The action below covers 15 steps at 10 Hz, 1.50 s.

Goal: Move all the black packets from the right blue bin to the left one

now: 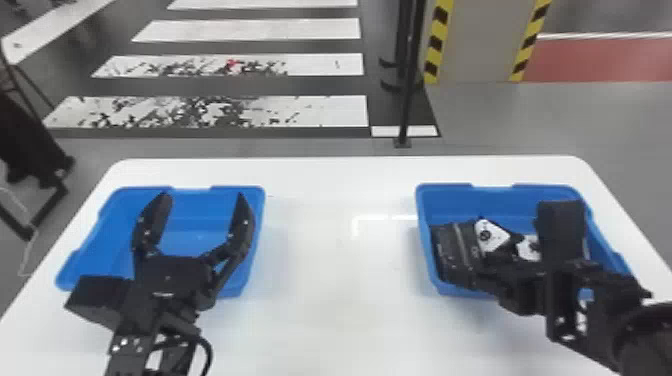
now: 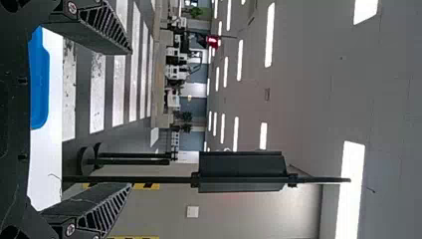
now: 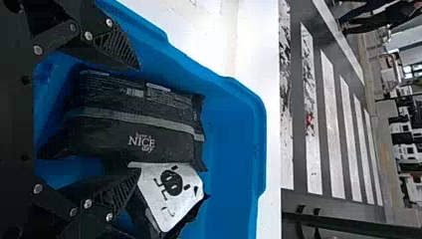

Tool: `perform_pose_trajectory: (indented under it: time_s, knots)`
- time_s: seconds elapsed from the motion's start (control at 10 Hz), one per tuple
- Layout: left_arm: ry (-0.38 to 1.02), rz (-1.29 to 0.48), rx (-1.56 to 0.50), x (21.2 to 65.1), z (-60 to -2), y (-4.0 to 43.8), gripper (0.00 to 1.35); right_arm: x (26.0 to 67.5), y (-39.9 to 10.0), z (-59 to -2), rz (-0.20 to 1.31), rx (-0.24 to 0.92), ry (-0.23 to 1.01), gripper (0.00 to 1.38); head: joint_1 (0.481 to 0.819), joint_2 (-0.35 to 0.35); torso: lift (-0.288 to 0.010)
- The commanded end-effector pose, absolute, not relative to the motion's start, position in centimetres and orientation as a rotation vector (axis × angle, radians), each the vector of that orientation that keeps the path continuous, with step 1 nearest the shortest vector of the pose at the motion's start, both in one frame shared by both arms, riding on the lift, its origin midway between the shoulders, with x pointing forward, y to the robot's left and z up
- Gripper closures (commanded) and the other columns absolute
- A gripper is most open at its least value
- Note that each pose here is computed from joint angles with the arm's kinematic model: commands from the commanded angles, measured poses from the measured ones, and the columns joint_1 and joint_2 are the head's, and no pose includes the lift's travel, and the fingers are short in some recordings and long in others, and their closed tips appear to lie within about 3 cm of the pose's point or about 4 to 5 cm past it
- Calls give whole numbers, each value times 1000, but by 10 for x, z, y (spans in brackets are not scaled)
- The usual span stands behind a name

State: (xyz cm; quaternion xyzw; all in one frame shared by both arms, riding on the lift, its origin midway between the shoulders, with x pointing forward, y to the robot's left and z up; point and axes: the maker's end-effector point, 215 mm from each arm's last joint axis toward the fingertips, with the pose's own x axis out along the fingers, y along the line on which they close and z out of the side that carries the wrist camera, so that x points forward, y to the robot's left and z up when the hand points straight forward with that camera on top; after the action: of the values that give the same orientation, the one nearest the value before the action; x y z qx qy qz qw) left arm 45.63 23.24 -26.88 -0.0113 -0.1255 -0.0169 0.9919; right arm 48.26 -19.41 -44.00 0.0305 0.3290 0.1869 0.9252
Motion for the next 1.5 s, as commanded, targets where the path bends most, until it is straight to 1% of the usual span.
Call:
perform_pose_trajectory:
  time_s: [0.0, 0.2, 0.3, 0.5, 0.7, 0.9, 1.0, 1.1, 1.2, 1.3, 1.4]
  knots:
    - [-258, -36, -9, 456, -267, 231, 108, 484, -192, -446, 396, 71, 692, 489, 695, 45, -168]
    - [-261, -35, -11, 456, -266, 231, 110, 485, -180, -449, 443, 101, 707, 1041, 695, 50, -168]
    - [-266, -37, -11, 456, -265, 231, 108, 485, -179, -447, 446, 99, 703, 1092, 695, 56, -168]
    - [-268, -36, -11, 455, -265, 231, 110, 483, -175, -439, 452, 98, 678, 1138, 695, 62, -168]
    - [-275, -38, -15, 454, -263, 231, 110, 482, -182, -427, 430, 106, 629, 1142, 695, 66, -168]
    - [-266, -44, -46, 456, -265, 227, 110, 480, -206, -390, 370, 79, 539, 1144, 695, 53, -168]
    - [-256, -47, -82, 457, -268, 225, 110, 481, -207, -370, 380, 98, 492, 1144, 695, 36, -168]
    - [-258, -70, -164, 455, -267, 214, 110, 486, -193, -346, 442, 143, 431, 1144, 695, 25, -168]
    - [-268, -99, -270, 454, -262, 201, 110, 496, -176, -333, 547, 194, 389, 1144, 695, 25, -168]
    - [-253, -141, -391, 455, -262, 184, 110, 506, -154, -325, 664, 227, 371, 1144, 695, 35, -168]
    - [-258, -170, -430, 455, -257, 173, 110, 508, -129, -321, 764, 260, 365, 1144, 695, 39, -168]
